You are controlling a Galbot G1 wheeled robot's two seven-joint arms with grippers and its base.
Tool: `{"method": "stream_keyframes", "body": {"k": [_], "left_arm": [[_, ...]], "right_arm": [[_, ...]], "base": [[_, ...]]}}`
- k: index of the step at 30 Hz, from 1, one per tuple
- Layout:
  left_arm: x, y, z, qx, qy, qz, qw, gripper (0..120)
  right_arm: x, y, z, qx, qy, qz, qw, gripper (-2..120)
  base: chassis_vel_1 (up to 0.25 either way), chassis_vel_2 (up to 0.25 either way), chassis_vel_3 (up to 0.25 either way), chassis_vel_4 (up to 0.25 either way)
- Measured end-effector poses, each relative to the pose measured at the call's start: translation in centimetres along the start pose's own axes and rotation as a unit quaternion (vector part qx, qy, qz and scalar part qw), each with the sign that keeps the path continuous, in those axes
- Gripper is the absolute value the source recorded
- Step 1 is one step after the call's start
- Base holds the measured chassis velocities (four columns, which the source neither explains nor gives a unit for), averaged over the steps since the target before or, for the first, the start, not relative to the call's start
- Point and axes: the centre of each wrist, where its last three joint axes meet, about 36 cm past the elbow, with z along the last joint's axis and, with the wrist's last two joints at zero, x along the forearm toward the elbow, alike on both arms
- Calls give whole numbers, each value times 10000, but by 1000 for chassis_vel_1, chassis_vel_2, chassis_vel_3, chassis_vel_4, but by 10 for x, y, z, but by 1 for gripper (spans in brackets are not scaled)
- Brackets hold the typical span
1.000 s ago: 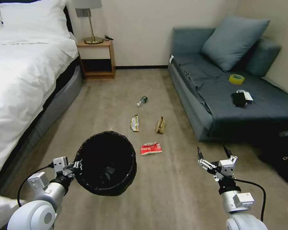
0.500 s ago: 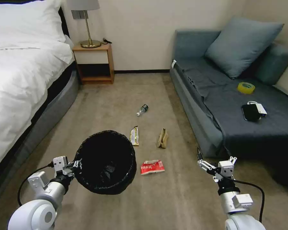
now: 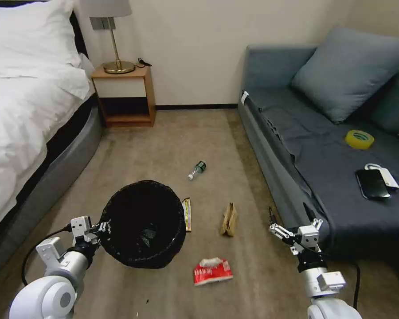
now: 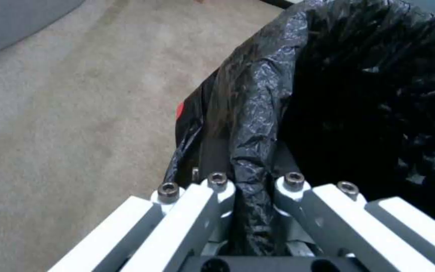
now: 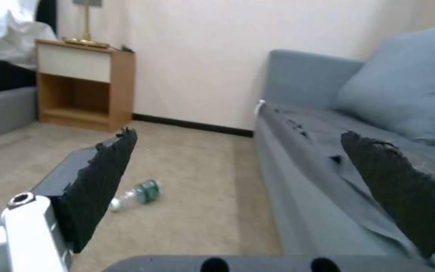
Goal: Pick up the trash bin, then pick up the garbage on the floor and place it into the trash bin.
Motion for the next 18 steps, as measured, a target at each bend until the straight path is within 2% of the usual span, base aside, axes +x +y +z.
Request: {"method": "stream_keyframes", "body": {"k": [1,2,4,6,12,18], "left_arm": [[0,2,-1,8,-19,-39,10000,4],[0,2,-1,8,-19,-39,10000,4],[-1,5,-2,19,-34,-87,10000,4],[-1,8,-2,29,-46,-123,9999,4],[-1,16,-3,129,-69,-191,9997,4],[-3,26,3,249,-52,-272,9993,4]], "right_arm": [[-3,6,3,-187,3,-159,9997,100],[-3,6,3,-187,3,-159,9997,100],[-9,16,5,-480,190,-245,9984,100],[-14,24,9,-595,402,-314,9969,100],[-24,40,26,-672,1111,-644,9894,100],[-32,32,41,-450,1859,-1308,9728,100]], "base": [[-99,50,64,-73],[-99,50,64,-73],[-10,25,-9,-6],[39,-57,-46,29],[10,-9,-8,6],[0,0,0,0]]}}
